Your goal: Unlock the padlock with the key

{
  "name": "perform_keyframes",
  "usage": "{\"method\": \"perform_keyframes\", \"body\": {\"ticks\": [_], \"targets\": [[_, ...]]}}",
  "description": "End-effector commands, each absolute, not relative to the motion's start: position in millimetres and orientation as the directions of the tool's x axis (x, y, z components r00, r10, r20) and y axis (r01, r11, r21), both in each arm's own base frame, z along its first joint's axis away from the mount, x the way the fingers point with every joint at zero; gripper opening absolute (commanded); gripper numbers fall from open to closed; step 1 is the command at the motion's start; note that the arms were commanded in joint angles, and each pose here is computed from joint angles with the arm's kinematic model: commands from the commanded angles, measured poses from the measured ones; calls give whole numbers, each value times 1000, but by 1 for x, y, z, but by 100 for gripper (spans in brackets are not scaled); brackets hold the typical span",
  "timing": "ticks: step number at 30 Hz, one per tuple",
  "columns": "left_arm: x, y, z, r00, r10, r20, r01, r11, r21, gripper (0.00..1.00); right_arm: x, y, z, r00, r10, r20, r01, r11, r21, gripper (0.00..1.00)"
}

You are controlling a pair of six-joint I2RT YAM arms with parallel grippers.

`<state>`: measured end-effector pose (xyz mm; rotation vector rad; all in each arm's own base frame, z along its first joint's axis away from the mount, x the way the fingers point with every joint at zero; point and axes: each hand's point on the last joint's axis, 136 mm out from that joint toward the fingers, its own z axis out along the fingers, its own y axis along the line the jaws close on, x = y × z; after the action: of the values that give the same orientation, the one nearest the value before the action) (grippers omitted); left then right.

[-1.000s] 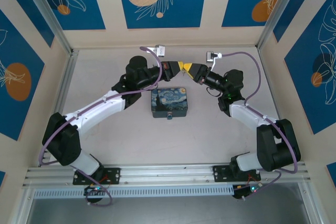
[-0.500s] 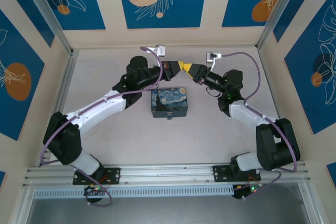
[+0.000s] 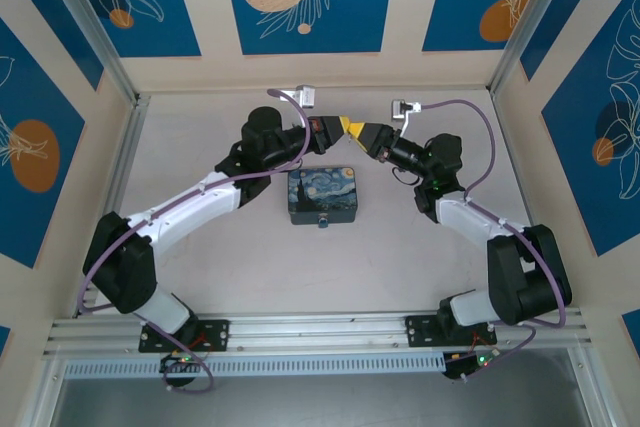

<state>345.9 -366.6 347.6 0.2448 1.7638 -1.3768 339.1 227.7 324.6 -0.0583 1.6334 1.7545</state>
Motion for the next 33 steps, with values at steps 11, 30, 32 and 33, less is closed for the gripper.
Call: {"method": "perform_keyframes", "body": {"ticks": [11,30,32,33], "targets": [[348,-368,366,-579,-372,-725,636,350,-688,0,333,231,314,-741,442,-506,-533,71,843,14],[344,-356,361,-588,-382,-713,603,381,-701,52,335,226,301,-756,444,-480,-493,97,865,0],[341,-346,360,-584,-388,-714,583,411,-700,73,338,223,293,-766,450,-460,-460,117,880,0],[339,-340,356,-585,-390,-711,566,431,-702,80,339,221,286,-775,448,-446,-437,132,890,0]]}}
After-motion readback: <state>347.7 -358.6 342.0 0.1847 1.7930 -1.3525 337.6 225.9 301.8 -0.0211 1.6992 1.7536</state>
